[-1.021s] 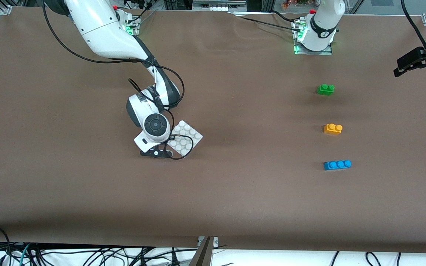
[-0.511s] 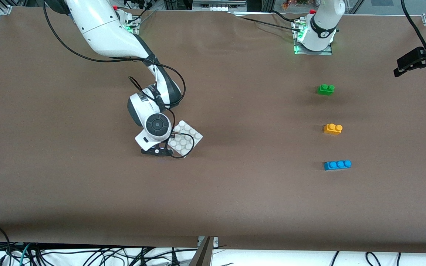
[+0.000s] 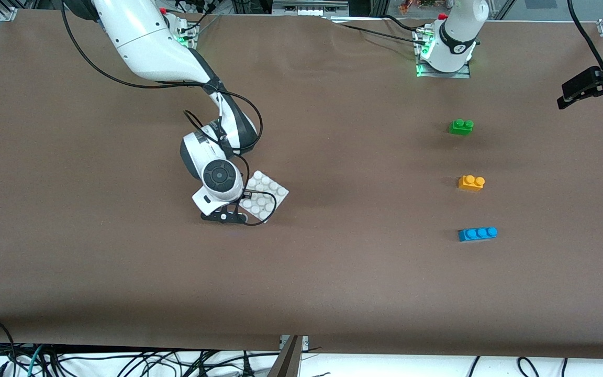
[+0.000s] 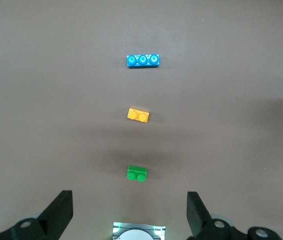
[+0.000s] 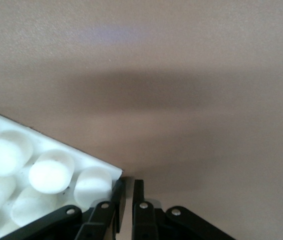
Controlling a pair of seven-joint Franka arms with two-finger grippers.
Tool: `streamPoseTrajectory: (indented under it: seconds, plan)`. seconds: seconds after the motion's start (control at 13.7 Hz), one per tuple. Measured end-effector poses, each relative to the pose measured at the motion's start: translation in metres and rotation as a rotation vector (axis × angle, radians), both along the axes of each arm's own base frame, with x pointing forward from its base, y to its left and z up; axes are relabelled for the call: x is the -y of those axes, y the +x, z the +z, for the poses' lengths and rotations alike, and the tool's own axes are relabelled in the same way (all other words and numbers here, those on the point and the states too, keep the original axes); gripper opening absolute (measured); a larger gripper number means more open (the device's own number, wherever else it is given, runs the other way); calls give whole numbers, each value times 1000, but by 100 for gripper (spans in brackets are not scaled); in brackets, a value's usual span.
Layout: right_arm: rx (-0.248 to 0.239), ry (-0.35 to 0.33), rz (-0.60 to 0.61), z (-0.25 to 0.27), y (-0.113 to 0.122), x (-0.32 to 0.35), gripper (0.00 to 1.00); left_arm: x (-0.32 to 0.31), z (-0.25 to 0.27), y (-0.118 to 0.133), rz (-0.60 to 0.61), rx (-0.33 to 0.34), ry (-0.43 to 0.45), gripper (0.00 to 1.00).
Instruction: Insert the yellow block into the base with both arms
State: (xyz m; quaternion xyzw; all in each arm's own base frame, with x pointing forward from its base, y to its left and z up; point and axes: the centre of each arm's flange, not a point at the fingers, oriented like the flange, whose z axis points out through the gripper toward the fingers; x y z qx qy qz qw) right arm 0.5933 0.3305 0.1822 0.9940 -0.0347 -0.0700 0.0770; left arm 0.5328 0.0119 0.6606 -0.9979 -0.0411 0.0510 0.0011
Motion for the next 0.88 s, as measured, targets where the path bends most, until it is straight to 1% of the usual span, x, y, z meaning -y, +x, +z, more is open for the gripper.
streamPoseTrajectory:
  seconds: [0.22,0.66,0.88]
  plan:
    - [6,5,0,0,1,-1,14,0,0,0,0,0,0,100]
    - [80,53,-21,2,5,-13,14,0,0,0,0,0,0,100]
    - [108,66,-52,2,2,-26,15,0,0,0,0,0,0,100]
